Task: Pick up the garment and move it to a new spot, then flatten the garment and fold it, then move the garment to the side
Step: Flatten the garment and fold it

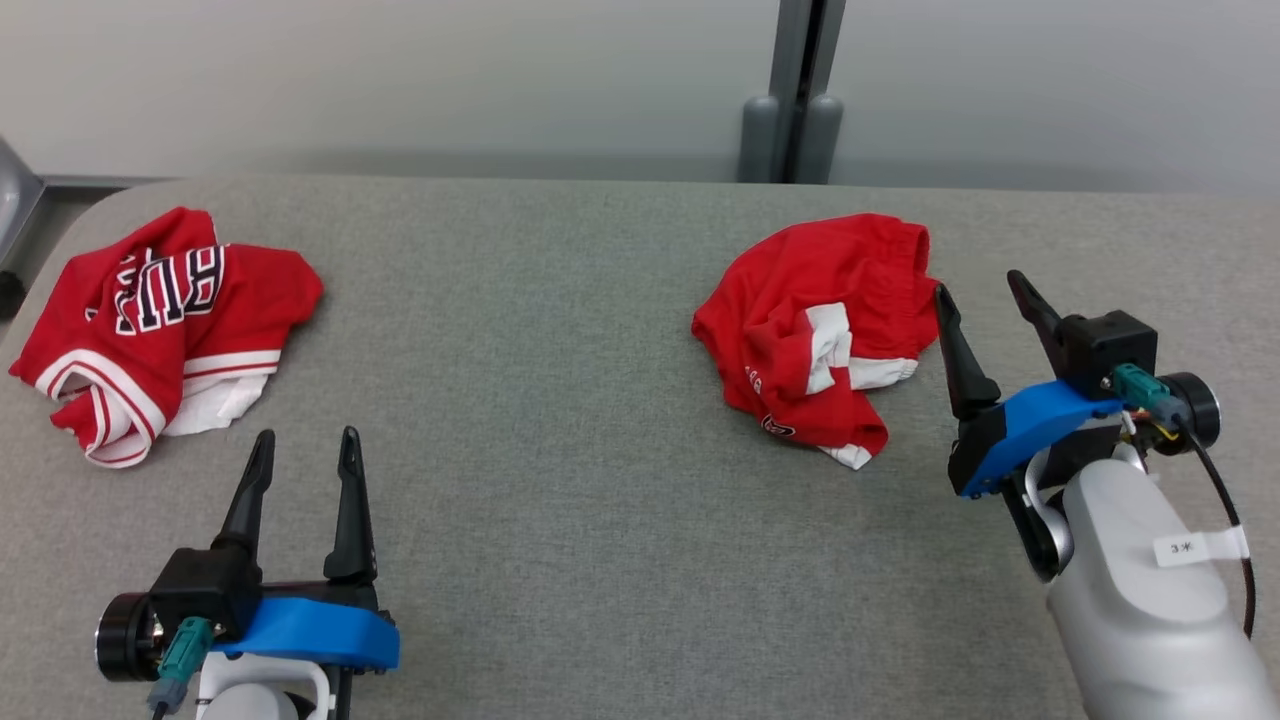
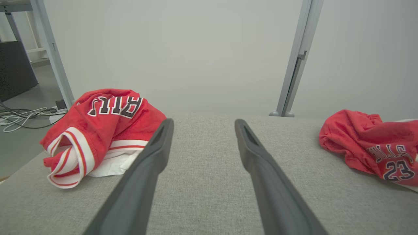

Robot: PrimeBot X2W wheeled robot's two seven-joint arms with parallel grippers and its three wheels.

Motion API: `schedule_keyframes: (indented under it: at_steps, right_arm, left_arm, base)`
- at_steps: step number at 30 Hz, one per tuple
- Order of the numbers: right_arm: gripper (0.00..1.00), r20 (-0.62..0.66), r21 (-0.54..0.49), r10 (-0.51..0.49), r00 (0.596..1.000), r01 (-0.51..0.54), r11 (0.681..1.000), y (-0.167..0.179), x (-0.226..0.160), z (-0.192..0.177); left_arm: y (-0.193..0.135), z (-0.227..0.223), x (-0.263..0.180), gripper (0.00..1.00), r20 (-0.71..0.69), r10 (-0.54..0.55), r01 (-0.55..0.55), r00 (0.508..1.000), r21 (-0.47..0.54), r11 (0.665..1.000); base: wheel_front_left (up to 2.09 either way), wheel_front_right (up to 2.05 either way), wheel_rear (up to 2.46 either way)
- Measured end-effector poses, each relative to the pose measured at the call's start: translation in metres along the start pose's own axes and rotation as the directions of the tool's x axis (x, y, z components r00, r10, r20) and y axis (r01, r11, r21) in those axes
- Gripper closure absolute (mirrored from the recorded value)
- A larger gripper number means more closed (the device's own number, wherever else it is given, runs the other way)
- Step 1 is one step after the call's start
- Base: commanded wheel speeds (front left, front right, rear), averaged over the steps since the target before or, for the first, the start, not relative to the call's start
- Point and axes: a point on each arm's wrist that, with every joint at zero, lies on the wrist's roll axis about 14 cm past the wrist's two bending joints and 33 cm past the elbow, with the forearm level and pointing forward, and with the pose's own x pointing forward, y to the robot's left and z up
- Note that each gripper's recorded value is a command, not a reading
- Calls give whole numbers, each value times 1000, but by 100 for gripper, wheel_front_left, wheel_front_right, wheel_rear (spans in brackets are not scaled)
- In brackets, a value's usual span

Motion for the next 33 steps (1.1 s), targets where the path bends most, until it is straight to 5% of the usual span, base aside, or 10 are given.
schedule_keyframes:
  at_steps: [19,20,21,27,33]
  right_arm:
    - [0,-374,68,81,924,-60,996,28,42,-127]
    - [22,-372,82,85,924,-58,995,31,42,-127]
    - [100,-367,89,87,926,-58,994,33,43,-126]
    - [100,-298,112,80,951,-48,993,34,41,-109]
    - [100,-268,68,-17,963,37,997,-13,16,-102]
  left_arm:
    - [25,-17,17,0,-49,72,-72,996,13,997]
    - [25,-16,17,0,-48,73,-73,996,13,997]
    - [25,-16,17,0,-46,73,-73,996,12,997]
    - [19,-14,20,0,-38,58,-58,998,4,998]
    - [8,-11,21,0,-28,27,-27,999,-8,1000]
  base:
    - [0,0,0]
    - [0,0,0]
    - [0,0,0]
    - [0,0,0]
    - [0,0,0]
